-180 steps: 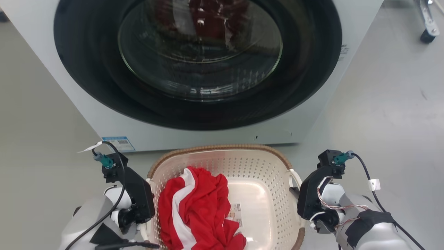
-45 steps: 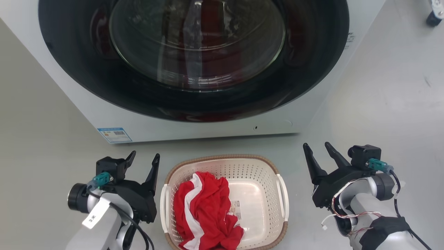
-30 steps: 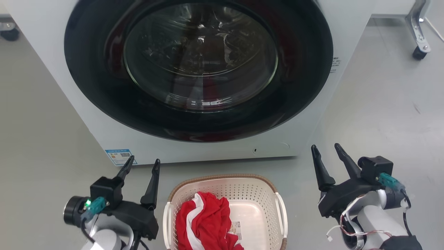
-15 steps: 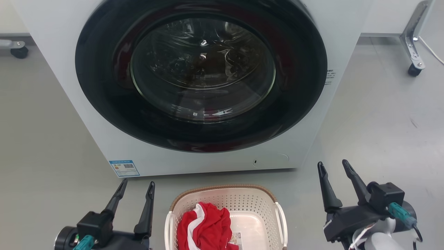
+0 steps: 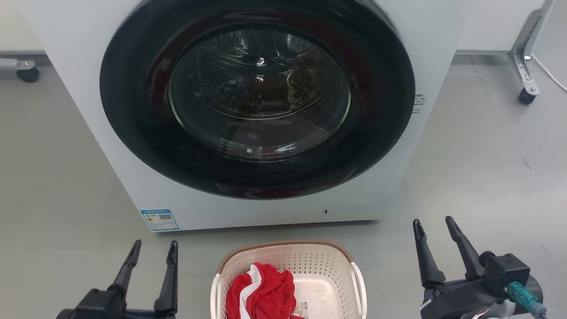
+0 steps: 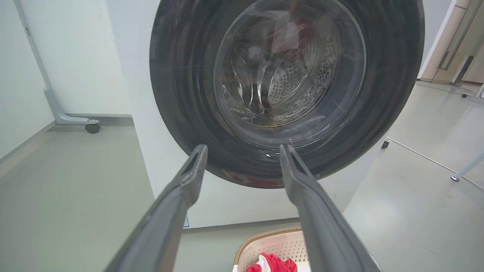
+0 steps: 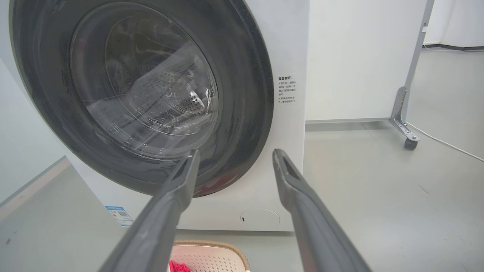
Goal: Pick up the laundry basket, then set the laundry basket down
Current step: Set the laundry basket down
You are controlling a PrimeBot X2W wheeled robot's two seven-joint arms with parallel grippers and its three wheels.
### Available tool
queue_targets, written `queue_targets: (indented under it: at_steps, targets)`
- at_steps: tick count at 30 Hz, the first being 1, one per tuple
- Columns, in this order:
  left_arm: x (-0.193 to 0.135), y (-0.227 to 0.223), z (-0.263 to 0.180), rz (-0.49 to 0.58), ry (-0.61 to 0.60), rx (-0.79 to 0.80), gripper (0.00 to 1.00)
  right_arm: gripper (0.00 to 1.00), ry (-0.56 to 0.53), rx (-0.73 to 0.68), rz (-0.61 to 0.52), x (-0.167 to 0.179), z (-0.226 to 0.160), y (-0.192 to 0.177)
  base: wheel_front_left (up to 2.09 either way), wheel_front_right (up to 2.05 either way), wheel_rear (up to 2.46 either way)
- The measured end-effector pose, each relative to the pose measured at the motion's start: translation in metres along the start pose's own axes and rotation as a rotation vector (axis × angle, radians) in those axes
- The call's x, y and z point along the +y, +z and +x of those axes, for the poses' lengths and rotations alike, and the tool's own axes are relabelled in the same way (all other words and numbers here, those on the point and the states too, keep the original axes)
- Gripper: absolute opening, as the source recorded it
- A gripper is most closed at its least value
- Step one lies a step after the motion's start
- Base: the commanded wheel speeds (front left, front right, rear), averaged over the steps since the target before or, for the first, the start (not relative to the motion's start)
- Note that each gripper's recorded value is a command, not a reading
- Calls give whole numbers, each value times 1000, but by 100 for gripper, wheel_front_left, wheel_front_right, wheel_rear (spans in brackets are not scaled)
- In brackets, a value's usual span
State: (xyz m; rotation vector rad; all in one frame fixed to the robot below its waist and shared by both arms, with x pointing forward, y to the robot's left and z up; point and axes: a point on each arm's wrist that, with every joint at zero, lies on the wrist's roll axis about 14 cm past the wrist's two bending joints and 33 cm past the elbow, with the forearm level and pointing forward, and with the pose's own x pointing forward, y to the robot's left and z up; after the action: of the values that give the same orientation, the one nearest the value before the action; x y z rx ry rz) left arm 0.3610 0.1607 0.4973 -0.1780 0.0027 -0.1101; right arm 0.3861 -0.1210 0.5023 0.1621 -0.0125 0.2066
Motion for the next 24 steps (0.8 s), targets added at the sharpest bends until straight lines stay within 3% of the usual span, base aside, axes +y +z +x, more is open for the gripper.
queue_targets:
  at_steps: [24]
  targets:
    - [5, 2, -14, -5, 73, 7, 100, 100, -17, -56, -30, -3, -10, 16, 0, 0, 0]
